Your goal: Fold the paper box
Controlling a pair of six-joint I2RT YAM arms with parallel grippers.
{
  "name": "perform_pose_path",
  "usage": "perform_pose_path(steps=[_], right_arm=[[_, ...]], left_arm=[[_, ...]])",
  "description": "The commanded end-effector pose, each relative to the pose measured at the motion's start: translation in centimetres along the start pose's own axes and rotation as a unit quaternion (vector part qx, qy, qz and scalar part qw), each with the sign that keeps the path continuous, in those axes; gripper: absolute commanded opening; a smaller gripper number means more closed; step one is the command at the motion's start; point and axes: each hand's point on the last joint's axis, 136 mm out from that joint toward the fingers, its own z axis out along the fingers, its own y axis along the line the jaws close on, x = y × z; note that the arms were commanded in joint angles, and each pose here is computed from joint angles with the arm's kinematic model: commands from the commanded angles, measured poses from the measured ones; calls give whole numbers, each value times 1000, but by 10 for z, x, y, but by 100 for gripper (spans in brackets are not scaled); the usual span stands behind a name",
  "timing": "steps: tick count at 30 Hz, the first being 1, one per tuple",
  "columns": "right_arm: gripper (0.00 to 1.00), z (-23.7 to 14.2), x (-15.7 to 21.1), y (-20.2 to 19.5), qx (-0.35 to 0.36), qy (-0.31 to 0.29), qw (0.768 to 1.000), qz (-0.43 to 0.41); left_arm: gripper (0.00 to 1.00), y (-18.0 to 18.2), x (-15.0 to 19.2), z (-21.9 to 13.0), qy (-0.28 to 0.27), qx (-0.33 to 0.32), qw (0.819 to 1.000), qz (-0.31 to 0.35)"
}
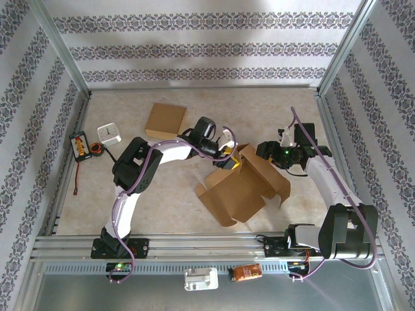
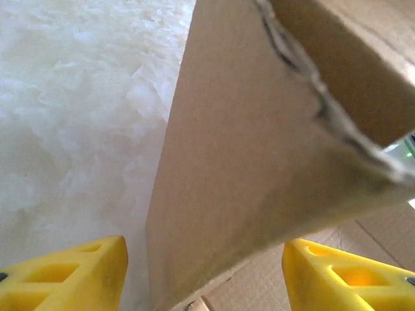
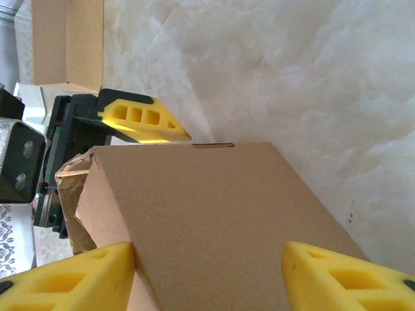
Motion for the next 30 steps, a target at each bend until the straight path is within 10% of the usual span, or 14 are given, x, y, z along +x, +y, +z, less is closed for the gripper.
perform_pose_path(steps=[1, 21, 30], right_arm=[[61, 7, 11, -9, 23, 27, 999, 2], [63, 11, 13, -6, 20, 32, 999, 6], [64, 13, 14, -6, 18, 36, 999, 7]], left_arm=[[59, -5, -17, 9, -22, 15, 999, 18], [1, 40, -12, 27, 40, -185, 982, -25], [26, 38, -15, 38, 39, -189, 981, -15]])
